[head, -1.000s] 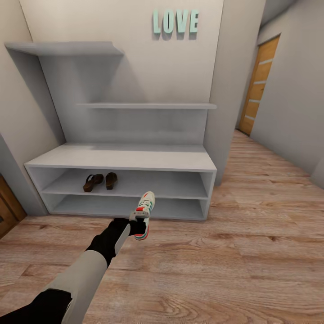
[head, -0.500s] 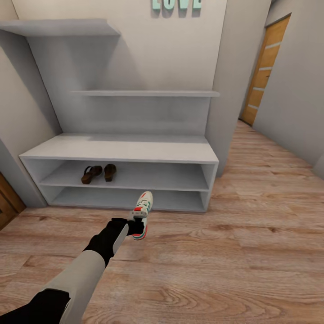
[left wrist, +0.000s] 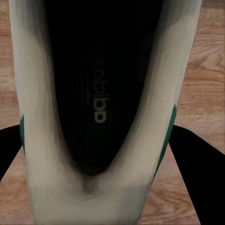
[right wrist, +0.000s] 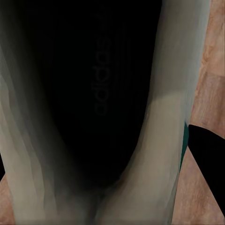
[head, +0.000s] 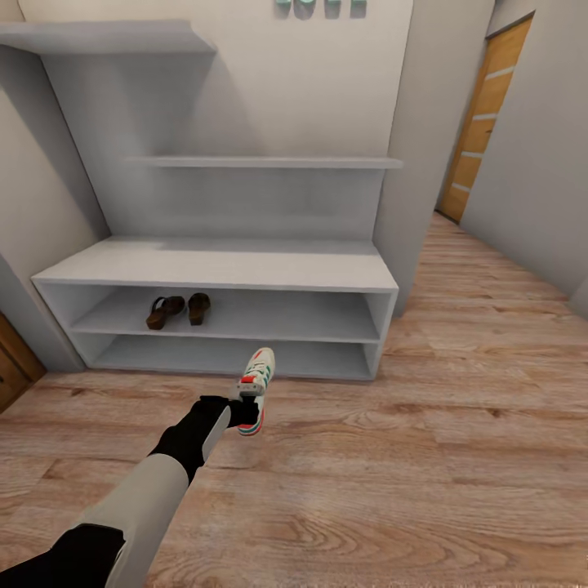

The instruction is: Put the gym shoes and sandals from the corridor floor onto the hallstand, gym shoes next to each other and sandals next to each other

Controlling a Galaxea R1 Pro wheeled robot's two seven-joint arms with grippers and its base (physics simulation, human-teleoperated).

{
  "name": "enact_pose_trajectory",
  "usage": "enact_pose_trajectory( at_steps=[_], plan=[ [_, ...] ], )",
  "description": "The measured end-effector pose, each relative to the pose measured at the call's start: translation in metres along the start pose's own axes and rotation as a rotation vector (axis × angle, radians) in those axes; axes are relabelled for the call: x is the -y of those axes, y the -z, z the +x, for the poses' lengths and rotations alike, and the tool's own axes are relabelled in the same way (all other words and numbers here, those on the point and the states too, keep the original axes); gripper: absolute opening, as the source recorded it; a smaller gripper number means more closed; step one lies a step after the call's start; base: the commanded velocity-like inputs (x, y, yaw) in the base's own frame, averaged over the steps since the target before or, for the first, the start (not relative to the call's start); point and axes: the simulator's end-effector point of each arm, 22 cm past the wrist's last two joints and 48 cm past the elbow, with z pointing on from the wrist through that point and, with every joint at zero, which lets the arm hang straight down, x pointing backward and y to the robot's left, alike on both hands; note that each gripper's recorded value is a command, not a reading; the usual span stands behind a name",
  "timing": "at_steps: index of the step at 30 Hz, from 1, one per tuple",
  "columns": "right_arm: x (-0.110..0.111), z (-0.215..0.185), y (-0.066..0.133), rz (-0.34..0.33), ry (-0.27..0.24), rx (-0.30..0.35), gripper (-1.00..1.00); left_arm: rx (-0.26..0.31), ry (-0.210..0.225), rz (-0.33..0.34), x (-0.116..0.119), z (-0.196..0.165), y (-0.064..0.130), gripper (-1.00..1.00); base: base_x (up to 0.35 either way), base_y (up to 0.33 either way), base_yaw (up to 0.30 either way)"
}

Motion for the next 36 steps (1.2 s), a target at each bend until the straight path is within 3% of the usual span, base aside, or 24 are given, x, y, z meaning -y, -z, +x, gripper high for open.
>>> enact_pose_trajectory(
  at_steps=[4, 14, 21, 36],
  plan=[
    [-0.003, 0.007, -0.005, 0.008, 0.018, -0.01, -1.0, -0.022, 0.004, 0.001, -0.001, 0.011, -0.01, -1.0, 0.0, 0.0, 0.0],
    [-0.002, 0.008, -0.005, 0.014, 0.025, -0.012, -1.0, -0.024, 0.005, 0.002, -0.001, 0.012, -0.011, -1.0, 0.025, 0.0, 0.0],
    [0.015, 0.01, -0.004, 0.088, 0.113, -0.028, -1.0, -0.021, 0.006, 0.001, -0.001, 0.011, -0.011, -1.0, 0.298, 0.0, 0.0],
    [0.017, 0.011, -0.004, 0.099, 0.125, -0.032, -1.0, -0.022, 0.006, 0.0, -0.003, 0.011, -0.011, -1.0, 0.341, 0.019, 0.0]
  ],
)
